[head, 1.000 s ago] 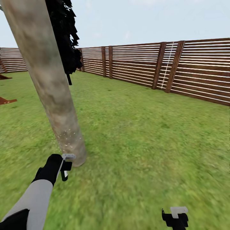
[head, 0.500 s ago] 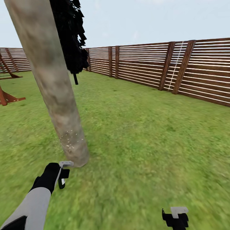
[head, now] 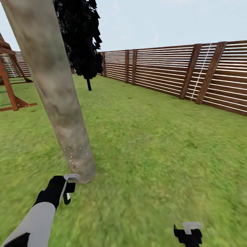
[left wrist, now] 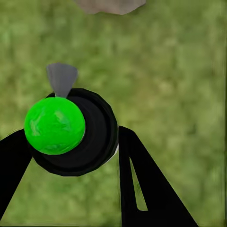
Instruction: In the garden, pick up the pesticide atomizer on the floor and spray pesticide onto both trees until each tree trunk is fully covered.
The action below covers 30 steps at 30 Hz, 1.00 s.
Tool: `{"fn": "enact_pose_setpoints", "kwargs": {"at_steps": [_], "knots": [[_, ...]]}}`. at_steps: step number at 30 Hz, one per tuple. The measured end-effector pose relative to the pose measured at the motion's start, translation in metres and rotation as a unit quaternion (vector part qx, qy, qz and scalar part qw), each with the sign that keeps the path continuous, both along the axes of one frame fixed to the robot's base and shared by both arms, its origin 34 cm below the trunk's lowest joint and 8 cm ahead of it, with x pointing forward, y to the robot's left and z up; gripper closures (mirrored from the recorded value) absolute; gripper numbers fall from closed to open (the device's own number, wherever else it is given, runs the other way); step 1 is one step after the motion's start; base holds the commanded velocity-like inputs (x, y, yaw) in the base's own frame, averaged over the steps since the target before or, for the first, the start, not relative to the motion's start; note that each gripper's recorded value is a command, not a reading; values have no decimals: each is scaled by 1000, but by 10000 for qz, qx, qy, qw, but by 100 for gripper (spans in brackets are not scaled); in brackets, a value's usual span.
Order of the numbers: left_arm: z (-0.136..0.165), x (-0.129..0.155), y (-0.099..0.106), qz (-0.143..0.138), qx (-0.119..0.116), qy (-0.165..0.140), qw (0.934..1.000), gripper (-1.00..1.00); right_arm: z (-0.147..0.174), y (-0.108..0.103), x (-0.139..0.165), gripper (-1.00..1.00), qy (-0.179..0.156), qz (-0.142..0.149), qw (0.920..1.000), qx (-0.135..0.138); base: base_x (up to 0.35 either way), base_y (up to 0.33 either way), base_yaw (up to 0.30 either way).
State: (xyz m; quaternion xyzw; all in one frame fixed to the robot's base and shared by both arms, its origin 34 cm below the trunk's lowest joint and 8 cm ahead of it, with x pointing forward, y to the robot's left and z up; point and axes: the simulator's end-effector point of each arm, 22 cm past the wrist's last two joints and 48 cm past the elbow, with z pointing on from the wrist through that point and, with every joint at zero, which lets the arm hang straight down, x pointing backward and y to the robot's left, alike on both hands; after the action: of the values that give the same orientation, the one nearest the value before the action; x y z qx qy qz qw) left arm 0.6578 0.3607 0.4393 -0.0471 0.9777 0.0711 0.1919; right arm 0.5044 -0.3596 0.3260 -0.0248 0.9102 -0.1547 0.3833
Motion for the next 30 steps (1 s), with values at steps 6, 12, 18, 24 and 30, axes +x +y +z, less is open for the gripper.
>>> {"fn": "enact_pose_setpoints", "kwargs": {"at_steps": [6, 12, 18, 24, 30], "knots": [[-1, 0, -3, 7, -31, 3, 10000, 100, 0, 0, 0, -100, 0, -1, 10000, 0, 6, -274, 248], [0, 3, -14, 143, -348, -86, 9993, 100, 0, 0, 0, -100, 0, 0, 10000, -1, 0, -276, 24], [0, 4, -13, 118, -313, -87, 9994, 100, 0, 0, 0, -100, 0, 0, 10000, -2, 0, -276, 0], [1, 3, -5, 154, -236, -88, 9996, 100, 0, 0, 0, -100, 0, 0, 10000, 0, 0, -276, 169], [1, 3, -5, 174, -245, -97, 9995, 100, 0, 0, 0, -100, 1, 0, 10000, 0, 74, -272, 255]]}}
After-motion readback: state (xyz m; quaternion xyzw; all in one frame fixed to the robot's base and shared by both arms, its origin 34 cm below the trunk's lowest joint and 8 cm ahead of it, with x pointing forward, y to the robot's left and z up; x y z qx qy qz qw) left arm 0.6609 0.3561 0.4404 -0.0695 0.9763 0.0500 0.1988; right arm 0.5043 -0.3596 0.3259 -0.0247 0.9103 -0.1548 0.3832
